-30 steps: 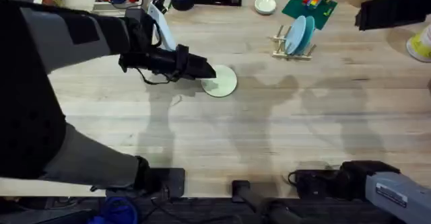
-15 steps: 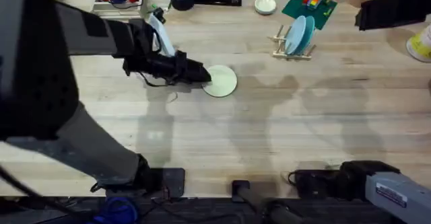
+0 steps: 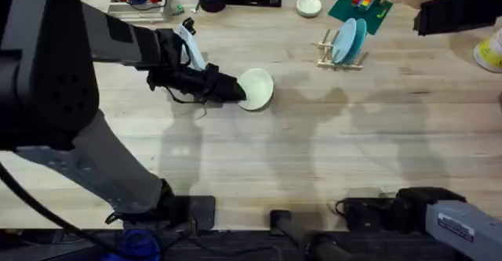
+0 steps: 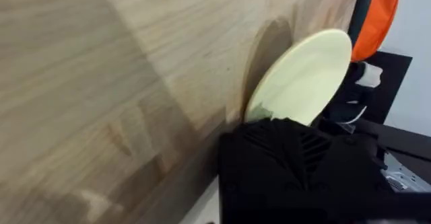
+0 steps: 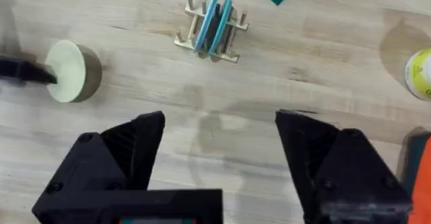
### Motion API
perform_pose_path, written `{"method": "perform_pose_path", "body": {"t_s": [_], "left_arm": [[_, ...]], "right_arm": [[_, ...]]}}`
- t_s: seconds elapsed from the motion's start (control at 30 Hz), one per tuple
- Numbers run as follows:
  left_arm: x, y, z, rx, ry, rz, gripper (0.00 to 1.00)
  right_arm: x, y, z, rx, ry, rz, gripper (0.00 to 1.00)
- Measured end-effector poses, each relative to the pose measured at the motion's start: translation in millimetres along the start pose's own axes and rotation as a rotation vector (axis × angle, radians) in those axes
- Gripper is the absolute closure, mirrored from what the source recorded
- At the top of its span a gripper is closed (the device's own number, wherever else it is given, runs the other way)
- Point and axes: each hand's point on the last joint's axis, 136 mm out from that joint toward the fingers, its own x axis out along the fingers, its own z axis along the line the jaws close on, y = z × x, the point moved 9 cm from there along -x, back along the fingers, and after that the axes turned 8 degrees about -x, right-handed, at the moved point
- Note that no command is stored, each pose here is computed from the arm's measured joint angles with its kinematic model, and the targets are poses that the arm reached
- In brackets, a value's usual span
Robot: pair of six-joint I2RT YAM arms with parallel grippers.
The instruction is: Pick up the plates from the table one by one and place each into a slot on the dish rack.
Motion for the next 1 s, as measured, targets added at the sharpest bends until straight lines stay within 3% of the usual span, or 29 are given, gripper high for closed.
{"method": "perform_pose_path", "body": {"t_s": [0.17, 0.33, 0.73, 1.0], "left_arm": [[0.0, 0.0, 0.0, 0.000, 0.000, 0.000, 0.958], [0.0, 0.0, 0.0, 0.000, 0.000, 0.000, 0.959], [0.1, 0.0, 0.0, 0.000, 0.000, 0.000, 0.959], [0.1, -0.3, 0.0, 0.002, 0.000, -0.001, 0.959]], "right_arm": [[0.0, -0.2, 0.7, 0.018, -0.009, -0.002, 0.007], [8.1, -4.6, 6.6, 0.038, -0.103, 0.001, 0.008], [80.9, -21.6, 21.9, 0.180, -0.383, 0.189, 0.024], [124.7, -36.6, 68.2, 0.148, -0.507, 0.277, 0.024]]}}
